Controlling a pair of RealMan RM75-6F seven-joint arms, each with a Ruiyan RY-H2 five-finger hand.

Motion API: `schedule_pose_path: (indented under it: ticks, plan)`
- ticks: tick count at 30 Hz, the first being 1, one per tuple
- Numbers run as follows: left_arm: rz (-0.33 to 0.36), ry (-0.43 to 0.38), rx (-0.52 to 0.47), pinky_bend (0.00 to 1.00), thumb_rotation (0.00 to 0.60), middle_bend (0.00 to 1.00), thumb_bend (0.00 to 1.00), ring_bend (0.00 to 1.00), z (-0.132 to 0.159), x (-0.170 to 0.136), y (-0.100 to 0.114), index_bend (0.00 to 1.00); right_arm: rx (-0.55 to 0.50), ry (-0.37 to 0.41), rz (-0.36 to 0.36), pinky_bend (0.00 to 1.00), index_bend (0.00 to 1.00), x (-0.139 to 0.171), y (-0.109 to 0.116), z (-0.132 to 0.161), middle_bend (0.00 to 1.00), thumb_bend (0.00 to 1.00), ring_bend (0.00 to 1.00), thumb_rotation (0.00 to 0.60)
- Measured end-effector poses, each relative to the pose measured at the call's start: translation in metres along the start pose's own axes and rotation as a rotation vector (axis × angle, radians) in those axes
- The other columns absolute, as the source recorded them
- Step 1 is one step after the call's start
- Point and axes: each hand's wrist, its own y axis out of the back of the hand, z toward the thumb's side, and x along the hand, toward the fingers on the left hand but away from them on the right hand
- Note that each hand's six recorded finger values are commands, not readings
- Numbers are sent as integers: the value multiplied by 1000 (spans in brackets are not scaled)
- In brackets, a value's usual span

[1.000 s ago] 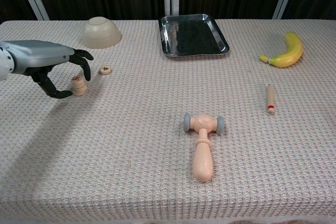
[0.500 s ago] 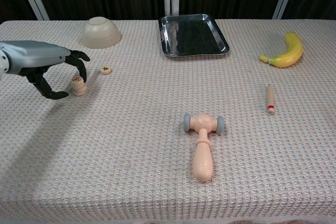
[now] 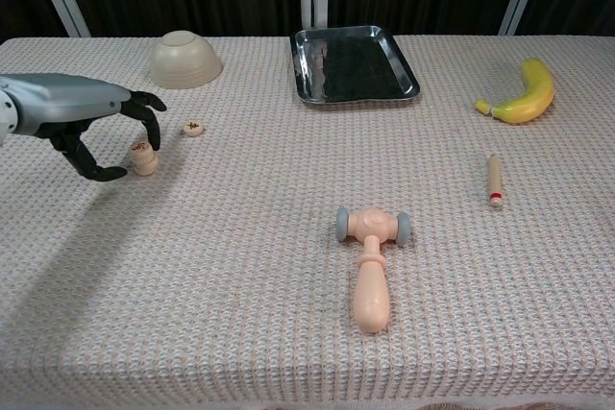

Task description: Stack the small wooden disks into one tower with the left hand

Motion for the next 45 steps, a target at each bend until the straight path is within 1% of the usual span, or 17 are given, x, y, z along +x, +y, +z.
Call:
schedule_pose_path:
  ticks: [5,10,30,37,41,45]
  plan:
    - [-18,-27,-4,0,600,0,367,0,6,-1,-5,308,0,-1,0,0,0,0,0,0,0,140,0,600]
    - [-8,-50,-1,0,600,0,366,0,12,0,-6,308,-2,-2,-3,0,0,0,1,-1,0,141,0,600]
    - [-14,-37,41,0,600,0,367,0,6,0,-9,344,-1,-1,-1,0,0,0,0,-1,0,141,0,600]
    - [-14,-35,34,0,600,0,367,0,6,-1,-8,343,-1,1,0,0,0,0,0,0,0,140,0,600]
    - [-2,-47,17,0,600,0,367,0,9,-1,-6,338,-1,0,-1,0,0,0,0,0,0,141,0,600]
    - [32,-75,-6,0,600,0,367,0,17,0,2,322,0,1,3,0,0,0,0,0,0,141,0,600]
